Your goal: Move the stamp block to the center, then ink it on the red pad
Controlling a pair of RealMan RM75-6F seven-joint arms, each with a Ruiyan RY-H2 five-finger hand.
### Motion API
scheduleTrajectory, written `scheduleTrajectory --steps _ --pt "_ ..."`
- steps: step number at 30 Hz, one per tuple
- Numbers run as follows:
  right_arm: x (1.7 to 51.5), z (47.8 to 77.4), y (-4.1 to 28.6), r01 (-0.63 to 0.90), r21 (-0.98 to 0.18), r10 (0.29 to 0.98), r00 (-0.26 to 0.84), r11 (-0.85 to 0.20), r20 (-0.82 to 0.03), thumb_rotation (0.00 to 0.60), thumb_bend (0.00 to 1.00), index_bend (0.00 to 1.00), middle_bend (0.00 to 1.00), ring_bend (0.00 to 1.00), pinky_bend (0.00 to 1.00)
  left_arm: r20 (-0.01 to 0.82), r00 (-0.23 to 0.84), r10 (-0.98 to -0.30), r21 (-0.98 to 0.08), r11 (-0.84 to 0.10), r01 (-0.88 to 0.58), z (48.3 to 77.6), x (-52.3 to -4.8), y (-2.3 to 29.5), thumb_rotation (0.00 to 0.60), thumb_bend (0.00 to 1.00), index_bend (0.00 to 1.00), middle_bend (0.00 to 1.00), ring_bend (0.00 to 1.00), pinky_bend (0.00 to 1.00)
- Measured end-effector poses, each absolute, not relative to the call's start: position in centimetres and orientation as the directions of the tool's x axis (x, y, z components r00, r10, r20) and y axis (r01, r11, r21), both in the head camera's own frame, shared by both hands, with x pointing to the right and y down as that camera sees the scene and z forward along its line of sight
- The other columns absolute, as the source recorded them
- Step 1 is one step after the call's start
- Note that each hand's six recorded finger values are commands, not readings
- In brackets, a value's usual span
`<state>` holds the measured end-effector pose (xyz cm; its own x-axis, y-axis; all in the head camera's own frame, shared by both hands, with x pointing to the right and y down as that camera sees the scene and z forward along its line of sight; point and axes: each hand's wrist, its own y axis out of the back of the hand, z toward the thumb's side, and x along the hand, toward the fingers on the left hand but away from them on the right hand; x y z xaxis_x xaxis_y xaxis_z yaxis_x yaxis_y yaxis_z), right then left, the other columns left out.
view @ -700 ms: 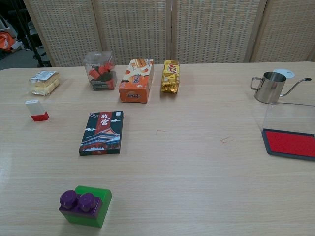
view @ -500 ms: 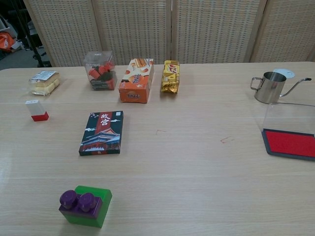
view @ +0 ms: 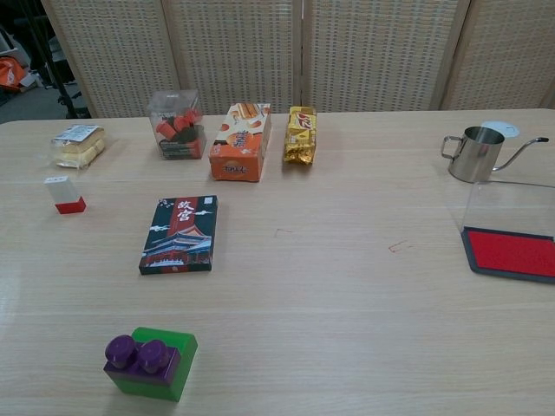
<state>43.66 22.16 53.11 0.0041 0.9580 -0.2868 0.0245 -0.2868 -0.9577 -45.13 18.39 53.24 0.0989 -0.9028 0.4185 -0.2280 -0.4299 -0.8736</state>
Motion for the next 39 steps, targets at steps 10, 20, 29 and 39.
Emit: scheduleTrajectory --steps 10,20,29,39 --pt "44.2 54.6 21.3 0.031 -0.942 0.941 -0.031 -0.335 -0.336 0.6 0.0 0.0 0.0 0.0 0.0 0.497 0.12 -0.859 -0.814 -0.51 -0.28 58.4 -43.0 10.9 0.6 0.16 0.14 1.0 1.0 0.93" --pt "45.3 55.7 20.6 0.048 -0.93 0.927 -0.07 -0.366 -0.368 0.6 0.0 0.0 0.0 0.0 0.0 0.621 -0.027 -0.783 -0.765 -0.598 -0.238 65.5 -42.6 5.3 0.6 0.25 0.36 1.0 1.0 0.93" --pt "45.7 56.3 20.3 0.057 -0.921 0.918 -0.084 -0.385 -0.388 0.6 0.0 0.0 0.0 0.0 0.0 0.675 -0.093 -0.732 -0.73 -0.643 -0.232 70.8 -40.8 3.5 0.6 0.3 0.39 1.0 1.0 0.93" --pt "46.3 56.8 20.0 0.066 -0.915 0.909 -0.102 -0.399 -0.404 0.6 0.0 0.0 0.0 0.0 0.0 0.712 -0.12 -0.691 -0.698 -0.681 -0.22 74.0 -39.3 3.8 0.6 0.33 0.44 1.0 1.0 0.93"
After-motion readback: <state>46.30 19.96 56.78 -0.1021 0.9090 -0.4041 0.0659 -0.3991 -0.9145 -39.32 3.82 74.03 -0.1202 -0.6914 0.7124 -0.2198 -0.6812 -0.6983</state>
